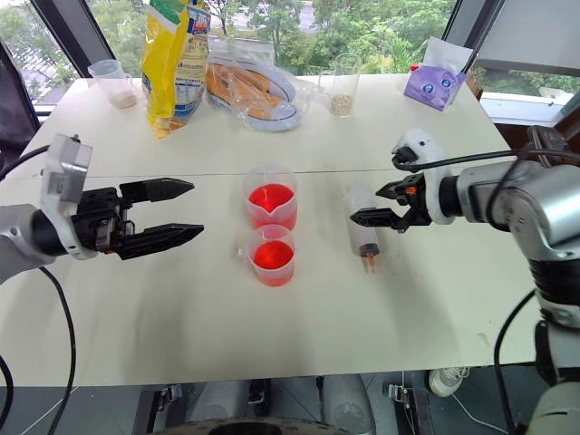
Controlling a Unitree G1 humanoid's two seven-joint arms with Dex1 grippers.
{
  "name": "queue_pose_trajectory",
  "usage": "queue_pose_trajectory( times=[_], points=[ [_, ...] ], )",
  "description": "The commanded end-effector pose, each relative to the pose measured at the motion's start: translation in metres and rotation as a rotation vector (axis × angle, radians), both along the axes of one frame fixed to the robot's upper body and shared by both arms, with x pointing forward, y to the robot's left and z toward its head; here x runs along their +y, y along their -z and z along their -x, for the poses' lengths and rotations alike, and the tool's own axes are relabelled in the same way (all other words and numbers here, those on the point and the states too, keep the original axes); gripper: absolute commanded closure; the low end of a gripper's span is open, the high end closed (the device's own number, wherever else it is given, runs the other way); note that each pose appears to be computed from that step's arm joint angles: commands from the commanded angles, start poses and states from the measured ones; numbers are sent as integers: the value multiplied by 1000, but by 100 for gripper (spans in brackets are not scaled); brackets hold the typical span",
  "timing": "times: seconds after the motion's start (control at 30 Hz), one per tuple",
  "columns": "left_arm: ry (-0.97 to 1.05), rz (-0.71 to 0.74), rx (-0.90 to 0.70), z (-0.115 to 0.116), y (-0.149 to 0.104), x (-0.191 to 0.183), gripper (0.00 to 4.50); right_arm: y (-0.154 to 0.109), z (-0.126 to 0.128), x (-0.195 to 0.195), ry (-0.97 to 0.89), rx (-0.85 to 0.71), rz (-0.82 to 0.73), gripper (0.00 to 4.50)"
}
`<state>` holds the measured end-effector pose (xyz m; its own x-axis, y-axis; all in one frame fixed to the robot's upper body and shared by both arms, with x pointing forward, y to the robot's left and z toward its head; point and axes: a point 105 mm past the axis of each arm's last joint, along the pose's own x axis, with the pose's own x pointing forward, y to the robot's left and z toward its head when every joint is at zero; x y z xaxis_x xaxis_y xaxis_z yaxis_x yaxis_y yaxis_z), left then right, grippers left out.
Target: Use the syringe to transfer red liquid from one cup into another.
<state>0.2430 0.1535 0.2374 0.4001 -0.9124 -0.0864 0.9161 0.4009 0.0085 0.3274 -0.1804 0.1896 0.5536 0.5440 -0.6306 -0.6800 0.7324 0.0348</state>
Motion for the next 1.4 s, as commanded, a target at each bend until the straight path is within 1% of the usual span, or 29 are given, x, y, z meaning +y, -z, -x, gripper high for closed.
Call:
queue_pose_trajectory(
  times=[0.03, 0.13, 0.23, 0.43, 0.6, 0.7, 0.73, 0.83, 0.87, 0.9, 0.97, 1.03, 1.1, 1.17, 1.27, 1.33, 1.4],
  points=[
    [19, 1, -49, 1, -4, -6, 0, 2, -20, -8, 142, 35, 28, 3],
    [22, 6, -53, 0, -2, -9, 0, 14, -32, -8, 204, 85, 51, 3],
    [19, 13, -59, 0, 0, -11, 0, 24, -40, -6, 225, 122, 76, 3],
    [-5, 26, -69, 2, 1, -10, 0, 43, -42, 3, 178, 157, 154, 3],
    [-18, 26, -72, 4, 2, -10, 0, 54, -46, 10, 147, 150, 203, 3],
    [-23, 27, -72, 4, 2, -11, 0, 60, -47, 15, 130, 151, 218, 85],
    [-24, 28, -72, 4, 2, -11, 0, 62, -48, 16, 128, 151, 221, 142],
    [-25, 27, -72, 4, 2, -11, 0, 65, -46, 15, 126, 155, 225, 280],
    [-26, 25, -72, 4, 2, -11, 0, 65, -46, 14, 131, 159, 221, 308],
    [-28, 22, -72, 3, 2, -10, 0, 63, -45, 12, 143, 156, 214, 308],
    [-34, 16, -76, 1, 1, -8, 0, 53, -46, 6, 174, 143, 189, 308],
    [-40, 14, -82, -1, -1, -6, 0, 37, -48, 1, 205, 97, 162, 308],
    [-44, 13, -88, -4, -4, -4, 0, 15, -52, 2, 207, 13, 119, 308],
    [-46, 14, -93, -7, -7, -2, 0, -16, -55, 11, 172, -116, 28, 308],
    [-41, 21, -104, -12, -13, 1, 0, -64, -49, 33, 59, -338, -123, 308],
    [-37, 26, -112, -16, -17, 3, 0, -86, -41, 48, -4, -427, -227, 308],
    [-31, 29, -120, -19, -21, 4, 0, -102, -33, 63, -69, -496, -324, 308]
  ],
)
